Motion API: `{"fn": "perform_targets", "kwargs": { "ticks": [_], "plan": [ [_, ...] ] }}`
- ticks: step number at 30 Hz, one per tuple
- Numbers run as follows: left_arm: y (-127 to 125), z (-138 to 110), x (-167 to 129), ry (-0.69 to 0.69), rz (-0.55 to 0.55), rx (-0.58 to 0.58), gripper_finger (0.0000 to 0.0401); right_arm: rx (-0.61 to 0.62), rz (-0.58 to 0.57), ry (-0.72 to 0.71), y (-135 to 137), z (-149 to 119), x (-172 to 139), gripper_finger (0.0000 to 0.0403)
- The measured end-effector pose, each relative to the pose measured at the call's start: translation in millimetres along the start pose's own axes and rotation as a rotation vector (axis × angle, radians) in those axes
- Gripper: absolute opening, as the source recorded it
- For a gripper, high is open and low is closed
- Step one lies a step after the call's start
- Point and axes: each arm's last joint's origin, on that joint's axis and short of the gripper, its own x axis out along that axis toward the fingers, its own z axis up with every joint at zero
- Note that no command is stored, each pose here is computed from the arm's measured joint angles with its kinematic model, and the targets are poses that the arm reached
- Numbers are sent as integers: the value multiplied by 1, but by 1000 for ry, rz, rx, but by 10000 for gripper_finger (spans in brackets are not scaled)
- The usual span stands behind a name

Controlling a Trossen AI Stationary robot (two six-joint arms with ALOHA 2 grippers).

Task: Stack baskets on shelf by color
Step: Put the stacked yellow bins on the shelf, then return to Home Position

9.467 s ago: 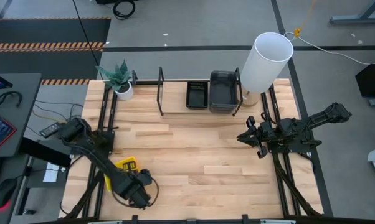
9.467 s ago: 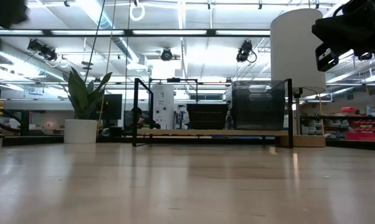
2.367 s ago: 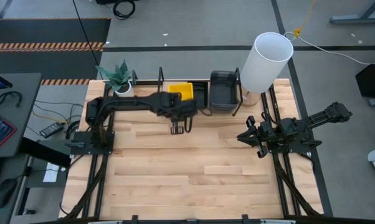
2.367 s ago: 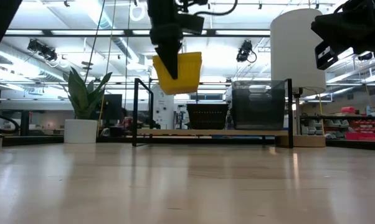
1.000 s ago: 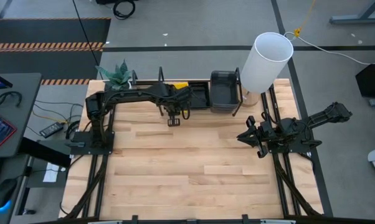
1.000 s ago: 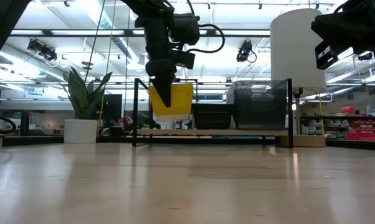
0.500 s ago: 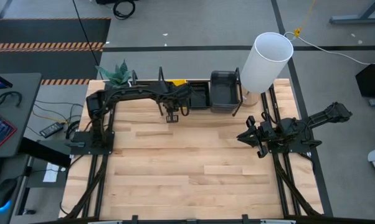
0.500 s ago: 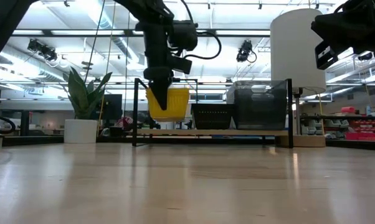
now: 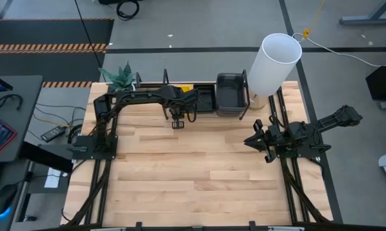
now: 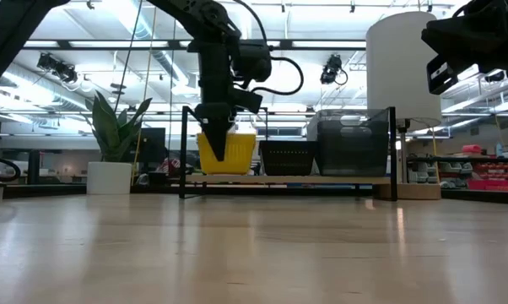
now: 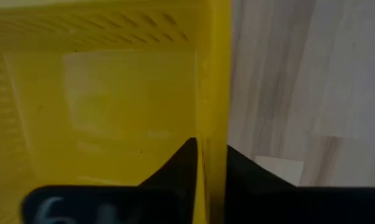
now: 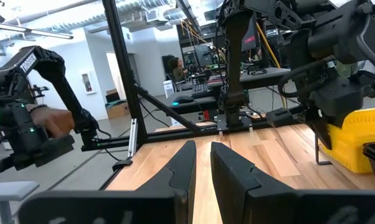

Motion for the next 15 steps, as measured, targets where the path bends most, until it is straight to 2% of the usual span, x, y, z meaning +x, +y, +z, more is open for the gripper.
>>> {"fn": "perform_targets", "kwargs": {
  "ticks": [9, 15],
  "plan": [
    [-1, 0, 0, 3, 11, -24, 153, 0, 0, 0, 0, 0, 0, 55],
    [0, -3, -22, -53, 25, -32, 182, 0, 0, 0, 0, 0, 0, 55]
  ]
}}
